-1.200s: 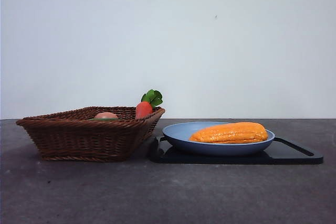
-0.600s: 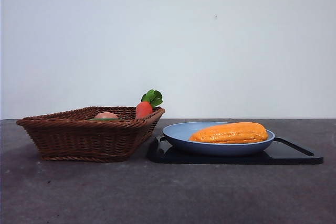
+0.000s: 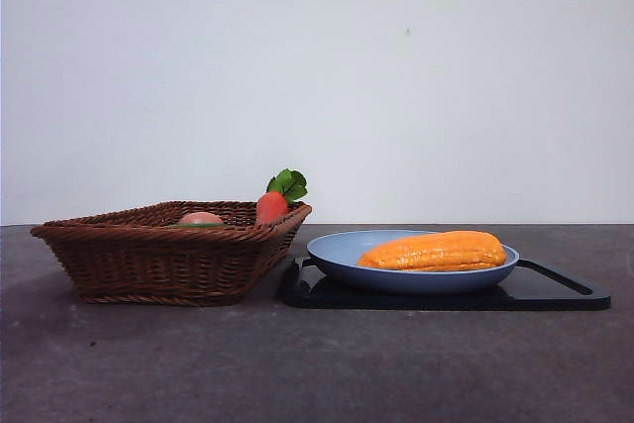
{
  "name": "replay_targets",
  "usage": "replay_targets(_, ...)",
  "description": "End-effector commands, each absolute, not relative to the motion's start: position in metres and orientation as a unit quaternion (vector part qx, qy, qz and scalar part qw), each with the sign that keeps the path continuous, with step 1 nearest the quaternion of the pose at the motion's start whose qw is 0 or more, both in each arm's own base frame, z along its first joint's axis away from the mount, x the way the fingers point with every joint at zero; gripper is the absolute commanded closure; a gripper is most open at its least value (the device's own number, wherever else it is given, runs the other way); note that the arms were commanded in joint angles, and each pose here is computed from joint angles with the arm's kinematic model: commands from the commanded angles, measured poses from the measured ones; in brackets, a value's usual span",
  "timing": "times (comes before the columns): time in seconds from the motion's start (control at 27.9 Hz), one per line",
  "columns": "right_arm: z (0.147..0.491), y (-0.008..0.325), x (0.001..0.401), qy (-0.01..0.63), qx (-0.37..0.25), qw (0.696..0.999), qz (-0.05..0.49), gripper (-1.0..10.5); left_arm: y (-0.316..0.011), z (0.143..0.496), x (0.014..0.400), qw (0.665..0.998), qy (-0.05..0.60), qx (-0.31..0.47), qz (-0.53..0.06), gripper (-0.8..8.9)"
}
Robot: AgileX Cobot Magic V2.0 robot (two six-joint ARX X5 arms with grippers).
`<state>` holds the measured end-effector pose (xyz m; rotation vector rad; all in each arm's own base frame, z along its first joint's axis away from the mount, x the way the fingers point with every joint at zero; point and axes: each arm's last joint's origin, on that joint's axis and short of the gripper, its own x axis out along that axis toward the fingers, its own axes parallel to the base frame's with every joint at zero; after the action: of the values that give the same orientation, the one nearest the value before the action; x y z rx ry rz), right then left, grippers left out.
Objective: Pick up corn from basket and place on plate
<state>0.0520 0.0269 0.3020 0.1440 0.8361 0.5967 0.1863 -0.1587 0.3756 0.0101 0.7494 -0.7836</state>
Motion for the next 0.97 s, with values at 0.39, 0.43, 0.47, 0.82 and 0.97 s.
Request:
replay_targets(0.39,0.304,0.027,0.052,0.394,0.073,0.870,0.286,9.4,-0.032,0.376,0.137,0.981,0.049,-0.005,-0.188,8.07)
replay_targets(0.43,0.304,0.027,0.052,0.394,0.073,0.870,0.286,9.4,-0.024,0.364,0.129,0.987,0.042,-0.004,-0.154,8.07)
replay_targets(0.47,0.304,0.027,0.052,0.394,0.073,0.870,0.286,9.4,-0.016,0.348,0.120,0.993,0.040,0.001,-0.111,8.07)
replay_targets(0.82,0.304,0.027,0.052,0.394,0.073,0.870,0.286,9.4,-0.001,0.267,0.094,0.998,0.059,0.006,-0.021,8.07)
replay_targets(0.97,0.304,0.027,0.052,0.394,0.073,0.870,0.286,9.4,0.000,0.240,0.091,0.998,0.060,0.002,-0.016,8.07)
